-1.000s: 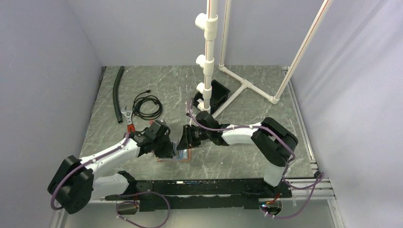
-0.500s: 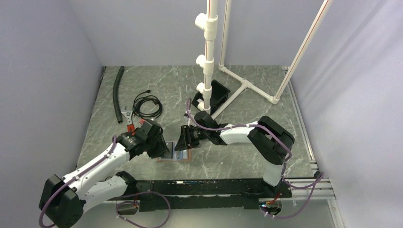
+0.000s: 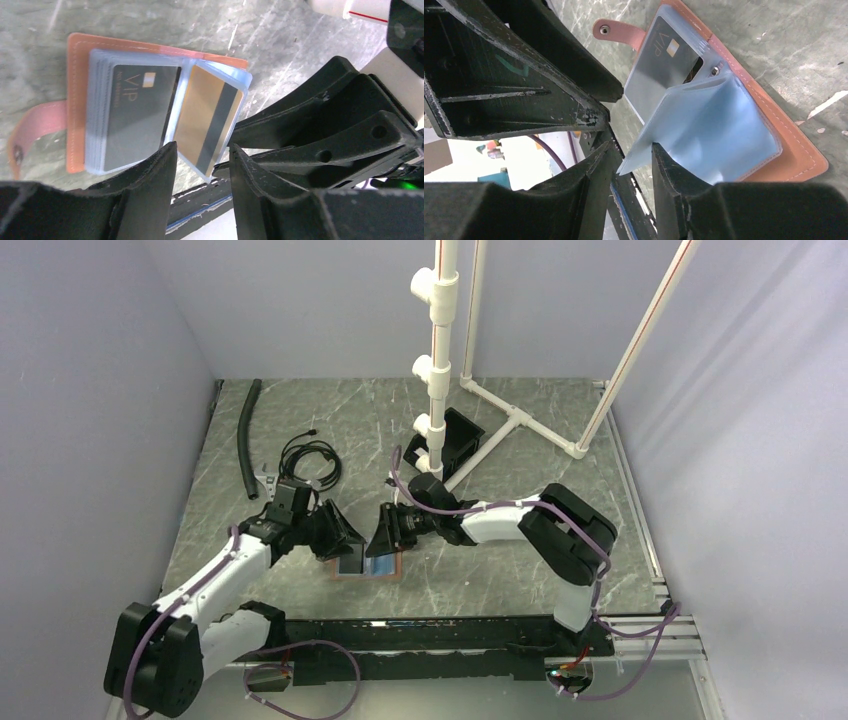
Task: Put the credit cards into the card holder
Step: Turn over the card holder at the center of the board.
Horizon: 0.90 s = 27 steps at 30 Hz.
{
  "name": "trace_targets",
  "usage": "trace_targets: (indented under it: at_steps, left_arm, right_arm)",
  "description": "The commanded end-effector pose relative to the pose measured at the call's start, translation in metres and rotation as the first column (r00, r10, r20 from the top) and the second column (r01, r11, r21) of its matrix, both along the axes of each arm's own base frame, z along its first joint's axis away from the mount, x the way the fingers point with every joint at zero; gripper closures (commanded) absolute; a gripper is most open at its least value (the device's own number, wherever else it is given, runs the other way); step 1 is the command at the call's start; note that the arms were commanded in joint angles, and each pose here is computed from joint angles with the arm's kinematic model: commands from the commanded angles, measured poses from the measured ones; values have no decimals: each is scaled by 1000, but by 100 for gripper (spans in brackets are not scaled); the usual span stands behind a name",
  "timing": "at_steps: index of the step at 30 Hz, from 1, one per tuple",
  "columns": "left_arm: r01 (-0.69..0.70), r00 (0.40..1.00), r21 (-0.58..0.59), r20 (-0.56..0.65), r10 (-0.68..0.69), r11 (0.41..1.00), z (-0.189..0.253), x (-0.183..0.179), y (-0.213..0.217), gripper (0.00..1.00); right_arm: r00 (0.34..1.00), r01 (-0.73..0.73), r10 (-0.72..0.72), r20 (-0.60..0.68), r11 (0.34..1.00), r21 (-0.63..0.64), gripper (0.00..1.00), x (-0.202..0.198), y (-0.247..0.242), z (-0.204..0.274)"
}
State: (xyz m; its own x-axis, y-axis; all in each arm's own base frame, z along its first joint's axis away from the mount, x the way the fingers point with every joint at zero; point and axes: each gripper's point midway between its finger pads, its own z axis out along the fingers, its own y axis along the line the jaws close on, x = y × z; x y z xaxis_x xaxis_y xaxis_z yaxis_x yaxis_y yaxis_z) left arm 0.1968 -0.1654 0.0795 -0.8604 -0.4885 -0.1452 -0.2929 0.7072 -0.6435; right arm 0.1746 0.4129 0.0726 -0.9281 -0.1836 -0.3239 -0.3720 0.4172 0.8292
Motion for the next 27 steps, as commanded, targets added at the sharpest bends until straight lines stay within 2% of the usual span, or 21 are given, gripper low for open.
trace_targets:
  at_steps: [1,9,13,17,21,27]
  left_arm:
    - [74,996,-135,57,-66,988,14,9,-21,52]
    - [72,997,-147,47,-65,987,10,8,-23,55]
    - [74,996,-116,57,-68,990,11,7,-18,51]
    - [78,996,-75,48,-74,994,8,6,-13,53]
    - [100,995,-79,36,-97,992,1,5,-15,57]
    - [106,994,-61,37,-104,993,-5,8,-14,59]
  right_arm:
    - [999,-32,29,39,996,80,64,4,15,20]
    - [999,-46,42,34,994,104,71,2,17,21]
    - [998,-48,45,32,994,97,67,1,19,18]
    - [999,-42,39,32,995,90,68,2,17,15]
    - [999,-44,41,28,995,89,71,1,18,14]
    - [999,-50,47,27,995,90,82,-2,18,14]
